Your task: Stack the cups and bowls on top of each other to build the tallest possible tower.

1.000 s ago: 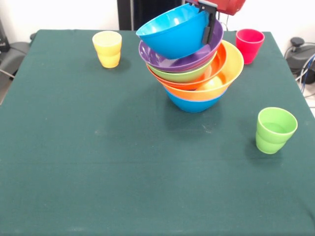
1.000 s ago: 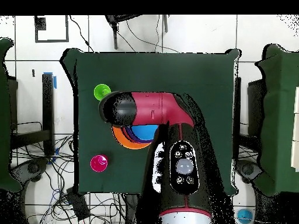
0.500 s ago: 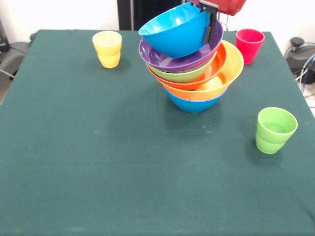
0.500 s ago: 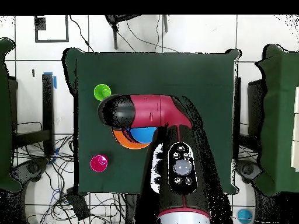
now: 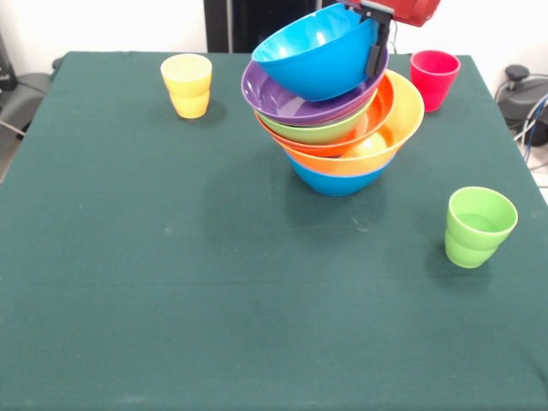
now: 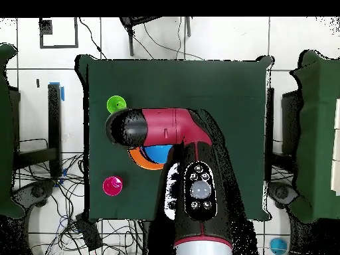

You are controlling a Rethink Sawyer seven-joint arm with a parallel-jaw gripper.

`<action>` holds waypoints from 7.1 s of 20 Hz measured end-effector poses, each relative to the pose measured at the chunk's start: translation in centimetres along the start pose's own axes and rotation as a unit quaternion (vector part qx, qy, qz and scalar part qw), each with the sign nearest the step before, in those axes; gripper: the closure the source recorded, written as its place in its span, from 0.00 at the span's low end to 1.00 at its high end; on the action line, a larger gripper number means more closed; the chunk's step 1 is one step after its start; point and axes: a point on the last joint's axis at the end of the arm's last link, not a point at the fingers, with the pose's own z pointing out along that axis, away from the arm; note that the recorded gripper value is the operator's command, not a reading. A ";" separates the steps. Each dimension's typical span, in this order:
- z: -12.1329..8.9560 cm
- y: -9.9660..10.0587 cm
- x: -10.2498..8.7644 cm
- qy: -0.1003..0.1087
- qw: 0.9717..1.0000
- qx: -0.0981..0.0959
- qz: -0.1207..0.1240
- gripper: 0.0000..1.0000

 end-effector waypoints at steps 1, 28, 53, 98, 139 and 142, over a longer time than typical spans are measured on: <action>0.0 0.1 0.1 0.000 1.000 0.000 -0.001 1.00; 0.1 1.9 1.8 0.001 1.000 0.000 -0.020 1.00; 0.0 2.8 2.6 0.001 1.000 0.000 -0.029 1.00; 0.1 2.3 5.4 0.010 0.999 0.004 -0.039 1.00; 0.5 2.1 5.7 0.008 0.999 0.002 -0.039 1.00; 0.5 1.9 5.6 0.008 0.999 0.001 -0.038 1.00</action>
